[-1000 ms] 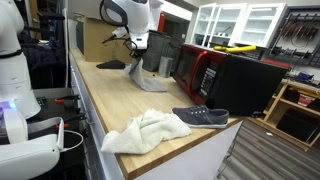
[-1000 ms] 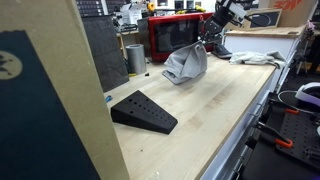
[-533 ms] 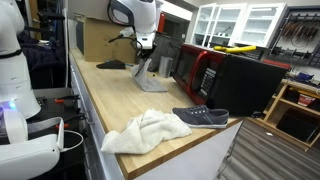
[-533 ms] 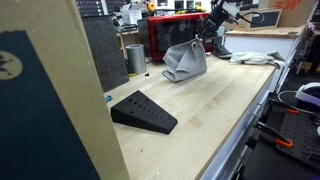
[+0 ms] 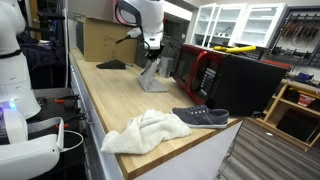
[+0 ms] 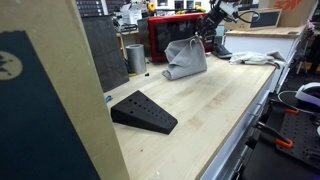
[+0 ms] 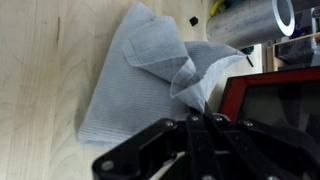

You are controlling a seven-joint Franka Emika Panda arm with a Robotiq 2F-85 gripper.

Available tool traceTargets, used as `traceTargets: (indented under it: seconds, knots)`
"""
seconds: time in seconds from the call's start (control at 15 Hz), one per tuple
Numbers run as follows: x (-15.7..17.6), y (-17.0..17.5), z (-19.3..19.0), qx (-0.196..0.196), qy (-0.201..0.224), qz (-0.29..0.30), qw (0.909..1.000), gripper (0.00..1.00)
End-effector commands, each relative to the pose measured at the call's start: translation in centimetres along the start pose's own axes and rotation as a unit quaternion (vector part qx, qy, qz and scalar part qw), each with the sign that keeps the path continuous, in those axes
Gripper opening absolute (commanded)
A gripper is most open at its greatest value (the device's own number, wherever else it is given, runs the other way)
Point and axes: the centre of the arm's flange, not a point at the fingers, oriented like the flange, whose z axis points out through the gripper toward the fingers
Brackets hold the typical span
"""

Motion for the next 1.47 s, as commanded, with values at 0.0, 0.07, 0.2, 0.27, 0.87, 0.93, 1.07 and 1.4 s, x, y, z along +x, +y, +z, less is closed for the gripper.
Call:
traceTargets:
  seconds: [0.0,0.07,0.2,0.27,0.87,0.93,1.07,1.4]
  knots:
    - [2.0,-1.0,0.2,0.008,0.011,0.032,0.9994,0.01]
    - [2.4,-0.9,0.1,0.006,0.014,0.037,0.9992,0.01]
    - [2.8,-1.0,-0.2,0.003,0.028,0.037,0.9989,0.3]
    - [2.8,-1.2,-0.4,0.004,0.034,0.033,0.9988,0.36]
    - [-1.1,-4.8,-2.1,0.003,0.078,-0.07,0.9945,0.99]
    - [-1.9,-4.7,-1.6,-0.009,0.069,-0.099,0.9927,1.0]
    - [-3.7,-4.0,0.1,-0.045,0.057,-0.159,0.9846,1.0]
    - [-6.2,-1.5,6.0,-0.14,0.032,-0.253,0.9567,1.0]
